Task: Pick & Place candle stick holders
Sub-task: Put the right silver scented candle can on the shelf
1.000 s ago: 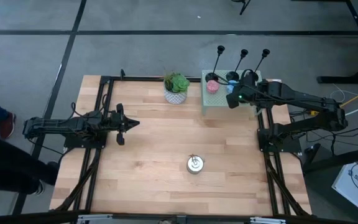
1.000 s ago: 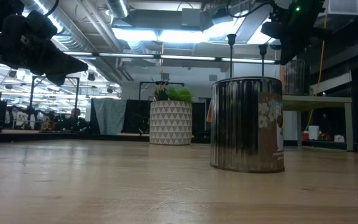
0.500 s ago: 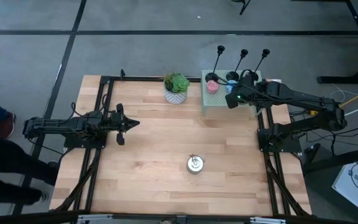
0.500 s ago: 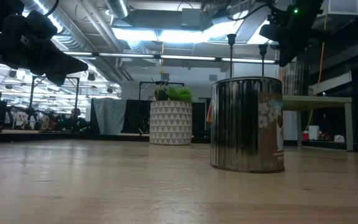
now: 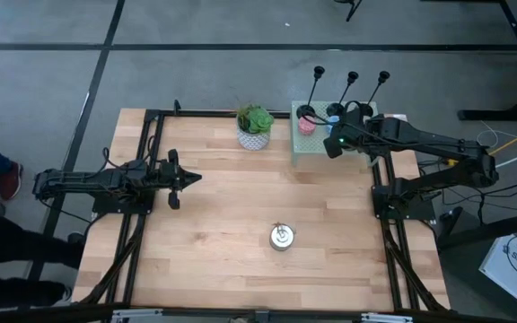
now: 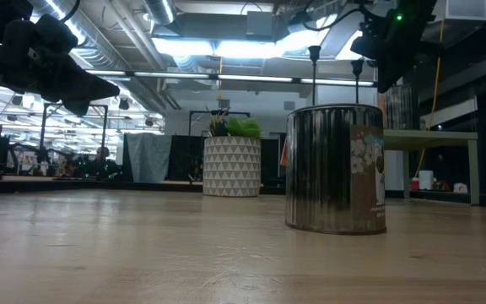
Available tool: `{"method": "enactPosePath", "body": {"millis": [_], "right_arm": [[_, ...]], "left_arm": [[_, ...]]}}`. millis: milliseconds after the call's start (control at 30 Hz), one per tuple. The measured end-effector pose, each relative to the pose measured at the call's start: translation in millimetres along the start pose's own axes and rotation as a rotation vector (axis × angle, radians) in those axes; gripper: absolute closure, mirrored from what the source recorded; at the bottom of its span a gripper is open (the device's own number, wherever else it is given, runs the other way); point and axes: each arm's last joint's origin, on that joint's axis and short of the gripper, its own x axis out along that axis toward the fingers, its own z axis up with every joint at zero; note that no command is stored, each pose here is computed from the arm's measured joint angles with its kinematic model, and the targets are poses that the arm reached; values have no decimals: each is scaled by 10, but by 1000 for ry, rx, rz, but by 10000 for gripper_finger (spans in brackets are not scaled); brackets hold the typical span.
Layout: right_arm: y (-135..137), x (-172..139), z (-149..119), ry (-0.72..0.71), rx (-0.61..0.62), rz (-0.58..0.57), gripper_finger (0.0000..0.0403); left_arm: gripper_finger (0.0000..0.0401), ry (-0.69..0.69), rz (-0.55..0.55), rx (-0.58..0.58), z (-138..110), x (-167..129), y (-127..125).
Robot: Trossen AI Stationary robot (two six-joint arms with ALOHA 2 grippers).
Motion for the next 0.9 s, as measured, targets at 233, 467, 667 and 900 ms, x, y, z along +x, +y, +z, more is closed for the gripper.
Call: {"method": "enactPosePath", "body": {"millis": [233,467,667,900], "right_arm": [[1,0,0,3,-33,4,388],[12,0,6,3,-71,21,387],[14,0,6,5,-72,26,344],[13,-9,23,-12,-62,19,281]], "left_arm": [[390,0,0,0,1,0,0],[390,0,0,0,0,0,0],[392,0,0,0,0,0,0],[392,0,0,0,1,0,0]]}}
